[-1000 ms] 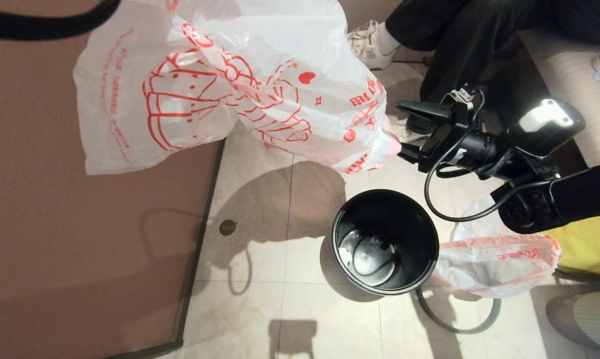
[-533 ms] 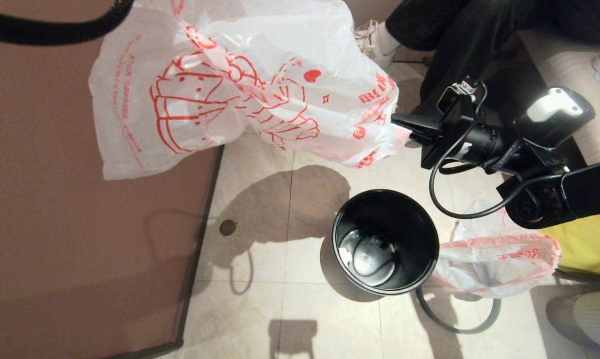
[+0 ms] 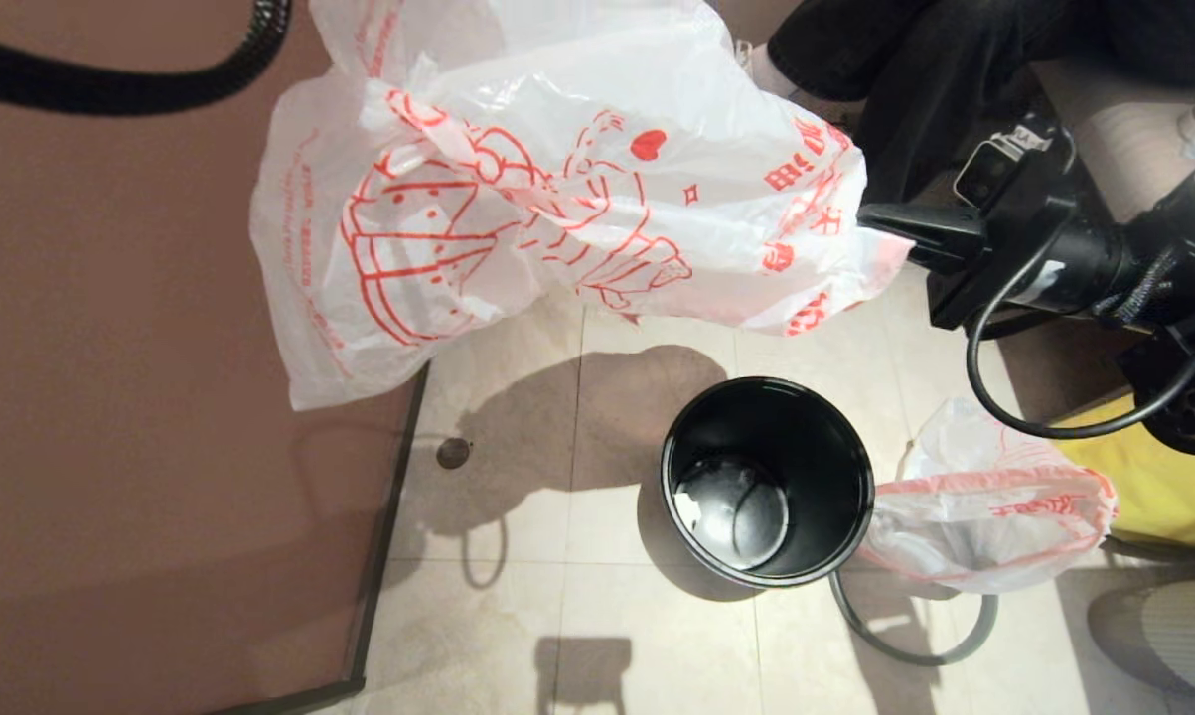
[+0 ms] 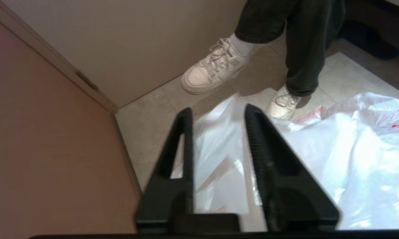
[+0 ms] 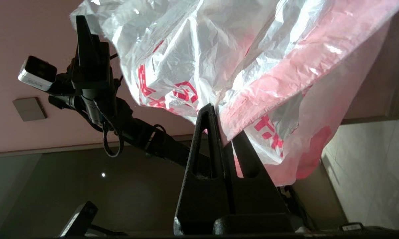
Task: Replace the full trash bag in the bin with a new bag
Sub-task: Put the new garbage bag on the trash can
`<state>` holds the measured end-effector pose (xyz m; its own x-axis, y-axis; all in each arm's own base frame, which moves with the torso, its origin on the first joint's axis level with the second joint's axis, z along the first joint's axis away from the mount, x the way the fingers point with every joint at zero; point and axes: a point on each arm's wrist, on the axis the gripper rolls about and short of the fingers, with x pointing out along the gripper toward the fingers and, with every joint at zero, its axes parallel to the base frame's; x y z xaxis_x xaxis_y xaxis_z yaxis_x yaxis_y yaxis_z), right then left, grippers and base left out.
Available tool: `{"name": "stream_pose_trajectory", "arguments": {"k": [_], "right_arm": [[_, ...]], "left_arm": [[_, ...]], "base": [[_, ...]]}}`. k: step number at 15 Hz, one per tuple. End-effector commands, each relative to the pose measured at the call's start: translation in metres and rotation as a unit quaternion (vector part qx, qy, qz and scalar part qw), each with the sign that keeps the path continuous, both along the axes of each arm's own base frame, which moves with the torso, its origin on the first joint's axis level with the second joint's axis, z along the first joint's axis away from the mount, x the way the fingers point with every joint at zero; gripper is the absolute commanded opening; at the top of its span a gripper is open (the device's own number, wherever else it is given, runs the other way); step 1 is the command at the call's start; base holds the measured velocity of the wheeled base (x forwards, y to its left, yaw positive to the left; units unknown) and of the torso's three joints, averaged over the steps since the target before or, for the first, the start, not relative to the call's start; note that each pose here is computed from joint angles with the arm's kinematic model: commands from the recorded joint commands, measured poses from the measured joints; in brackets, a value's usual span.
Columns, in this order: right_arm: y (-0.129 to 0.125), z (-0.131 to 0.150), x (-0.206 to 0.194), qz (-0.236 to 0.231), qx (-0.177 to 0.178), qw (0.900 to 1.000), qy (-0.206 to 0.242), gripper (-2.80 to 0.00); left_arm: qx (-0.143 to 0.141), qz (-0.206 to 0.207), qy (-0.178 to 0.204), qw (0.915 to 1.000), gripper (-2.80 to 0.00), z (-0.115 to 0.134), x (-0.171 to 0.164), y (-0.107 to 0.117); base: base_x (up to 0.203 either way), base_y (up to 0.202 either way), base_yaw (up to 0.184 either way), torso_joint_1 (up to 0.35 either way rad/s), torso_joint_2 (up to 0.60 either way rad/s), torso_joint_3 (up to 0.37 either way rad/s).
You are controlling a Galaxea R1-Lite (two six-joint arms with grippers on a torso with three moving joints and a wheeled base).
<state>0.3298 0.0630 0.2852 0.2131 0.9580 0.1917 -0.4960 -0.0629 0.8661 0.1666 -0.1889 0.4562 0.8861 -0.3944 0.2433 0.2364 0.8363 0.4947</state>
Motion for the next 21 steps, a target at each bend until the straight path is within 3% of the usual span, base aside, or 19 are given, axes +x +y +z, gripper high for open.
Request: {"name": "stream_pose_trajectory", "arguments": {"k": [1, 2, 4, 7, 9, 10, 14, 18, 20, 21], "right_arm": [[-0.01, 0.009, -0.02, -0.005, -0.002, 1.0, -0.006, -2.8], [-0.018, 0.01, -0.026, -0.012, -0.005, 1.0, -0.005, -2.8], [-0.034, 0.016, -0.042, -0.025, -0.013, 1.0, -0.009, -2.8], [-0.053, 0.032, -0.078, -0.037, -0.027, 0.999, -0.01, -2.8], [-0.06, 0.049, -0.107, -0.042, -0.036, 0.998, -0.016, -2.8], [-0.062, 0.058, -0.12, -0.042, -0.039, 0.998, -0.017, -2.8], [-0.067, 0.097, -0.173, -0.035, -0.059, 0.998, -0.014, -2.8], [-0.076, 0.12, -0.19, -0.061, -0.063, 0.996, 0.001, -2.8], [-0.081, 0.123, -0.19, -0.076, -0.063, 0.995, 0.006, -2.8], [-0.087, 0.123, -0.186, -0.084, -0.069, 0.994, 0.006, -2.8]], "left_arm": [[0.015, -0.004, 0.011, 0.9998, 0.0, -0.009, 0.008, -0.015], [0.022, 0.0, 0.018, 0.9996, 0.0, -0.015, 0.015, -0.02], [0.033, 0.045, 0.038, 0.9977, 0.0, -0.029, 0.045, -0.02], [0.01, 0.147, 0.089, 0.985, 0.0, -0.058, 0.094, -0.023], [-0.053, 0.225, 0.129, 0.9643, 0.0, -0.082, 0.118, -0.026], [-0.072, 0.244, 0.146, 0.956, 0.0, -0.093, 0.126, -0.024], [-0.044, 0.313, 0.258, 0.9131, 0.0, -0.161, 0.139, 0.009], [-0.031, 0.33, 0.353, 0.8749, 0.0, -0.233, 0.141, 0.016], [-0.039, 0.335, 0.378, 0.862, 0.0, -0.262, 0.147, 0.011], [-0.047, 0.334, 0.38, 0.8613, 0.0, -0.271, 0.148, 0.009]], "base": [[0.0, 0.0, 0.0, 0.0, 0.0, 0.0], [0.0, 0.0, 0.0, 0.0, 0.0, 0.0], [0.0, 0.0, 0.0, 0.0, 0.0, 0.0], [0.0, 0.0, 0.0, 0.0, 0.0, 0.0], [0.0, 0.0, 0.0, 0.0, 0.0, 0.0], [0.0, 0.0, 0.0, 0.0, 0.0, 0.0], [0.0, 0.0, 0.0, 0.0, 0.0, 0.0], [0.0, 0.0, 0.0, 0.0, 0.0, 0.0], [0.0, 0.0, 0.0, 0.0, 0.0, 0.0], [0.0, 0.0, 0.0, 0.0, 0.0, 0.0]]}}
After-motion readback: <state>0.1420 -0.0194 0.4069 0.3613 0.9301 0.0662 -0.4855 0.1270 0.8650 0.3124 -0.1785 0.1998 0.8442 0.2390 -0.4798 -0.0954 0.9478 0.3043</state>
